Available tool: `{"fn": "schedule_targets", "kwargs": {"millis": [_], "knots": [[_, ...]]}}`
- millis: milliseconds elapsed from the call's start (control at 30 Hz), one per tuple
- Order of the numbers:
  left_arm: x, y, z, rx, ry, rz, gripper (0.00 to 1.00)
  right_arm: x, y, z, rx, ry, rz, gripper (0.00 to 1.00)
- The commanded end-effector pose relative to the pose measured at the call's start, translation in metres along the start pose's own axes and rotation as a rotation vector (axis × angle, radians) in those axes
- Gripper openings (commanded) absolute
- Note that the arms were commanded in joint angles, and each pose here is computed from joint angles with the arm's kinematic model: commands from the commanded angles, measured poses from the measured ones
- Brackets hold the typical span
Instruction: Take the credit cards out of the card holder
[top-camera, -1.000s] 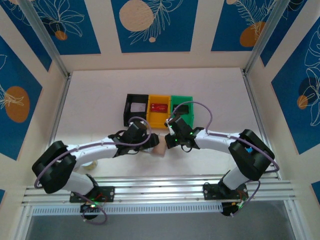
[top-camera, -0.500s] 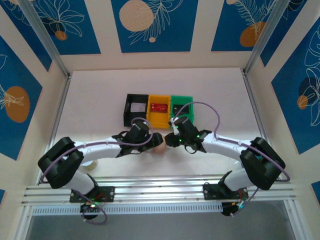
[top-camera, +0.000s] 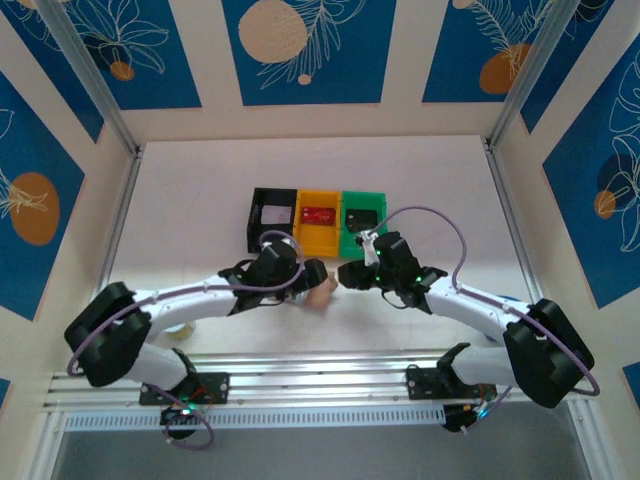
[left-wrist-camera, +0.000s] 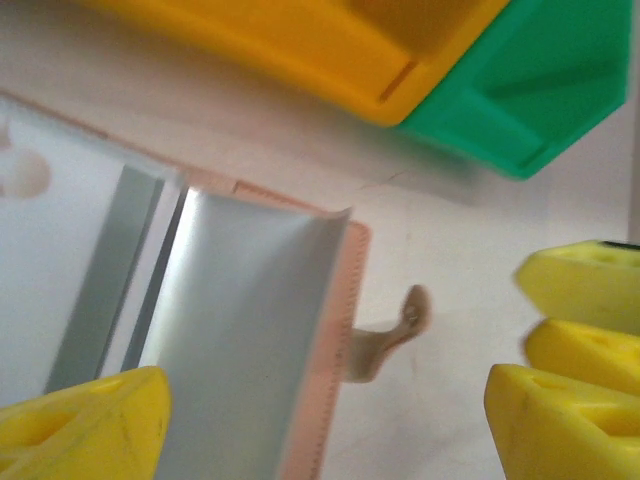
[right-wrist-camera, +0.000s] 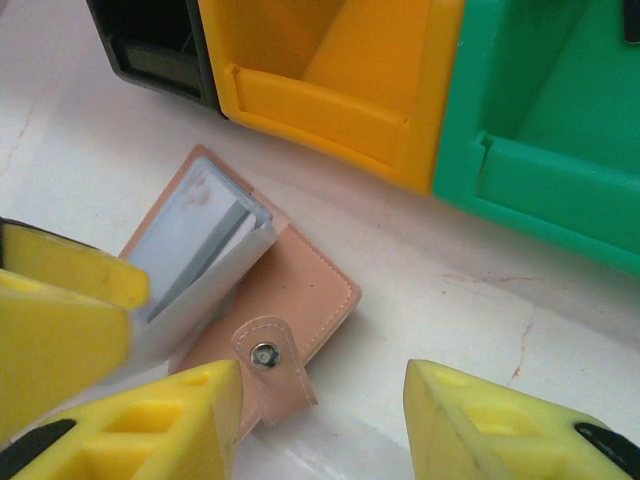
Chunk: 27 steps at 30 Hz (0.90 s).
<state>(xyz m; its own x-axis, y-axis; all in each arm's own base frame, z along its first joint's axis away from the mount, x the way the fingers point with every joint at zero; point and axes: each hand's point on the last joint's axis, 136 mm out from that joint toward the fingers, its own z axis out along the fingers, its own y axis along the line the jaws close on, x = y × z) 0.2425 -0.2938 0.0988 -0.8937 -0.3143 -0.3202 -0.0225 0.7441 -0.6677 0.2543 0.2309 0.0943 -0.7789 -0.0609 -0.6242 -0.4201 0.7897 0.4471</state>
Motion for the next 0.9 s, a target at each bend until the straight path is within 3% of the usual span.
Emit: {"fn": "schedule_targets", "kwargs": {"millis": [0, 167, 267, 367, 533, 867], "knots": [[-0.024, -0.014, -0.031, -0.021, -0.107, 0.074, 0.84, 0.000, 0.008, -0.002, -0.051, -0.003, 0.019, 0.47], [-0.049, 0.002, -0.086, -0.130, -0.236, 0.155, 0.87, -0.006, 0.005, -0.011, 0.098, 0.024, 0.059, 0.48], [-0.055, 0.020, -0.112, -0.187, -0.281, 0.178, 0.89, -0.014, 0.013, -0.026, 0.180, 0.018, 0.100, 0.41], [-0.052, 0.038, -0.129, -0.225, -0.294, 0.179, 0.89, -0.023, 0.034, -0.036, 0.136, -0.011, 0.158, 0.38], [-0.043, 0.064, -0.143, -0.258, -0.305, 0.169, 0.90, -0.028, 0.068, -0.026, 0.081, 0.040, 0.216, 0.30], [-0.026, 0.091, -0.144, -0.289, -0.275, 0.136, 0.90, -0.015, 0.107, 0.036, 0.085, 0.189, 0.211, 0.22]]}}
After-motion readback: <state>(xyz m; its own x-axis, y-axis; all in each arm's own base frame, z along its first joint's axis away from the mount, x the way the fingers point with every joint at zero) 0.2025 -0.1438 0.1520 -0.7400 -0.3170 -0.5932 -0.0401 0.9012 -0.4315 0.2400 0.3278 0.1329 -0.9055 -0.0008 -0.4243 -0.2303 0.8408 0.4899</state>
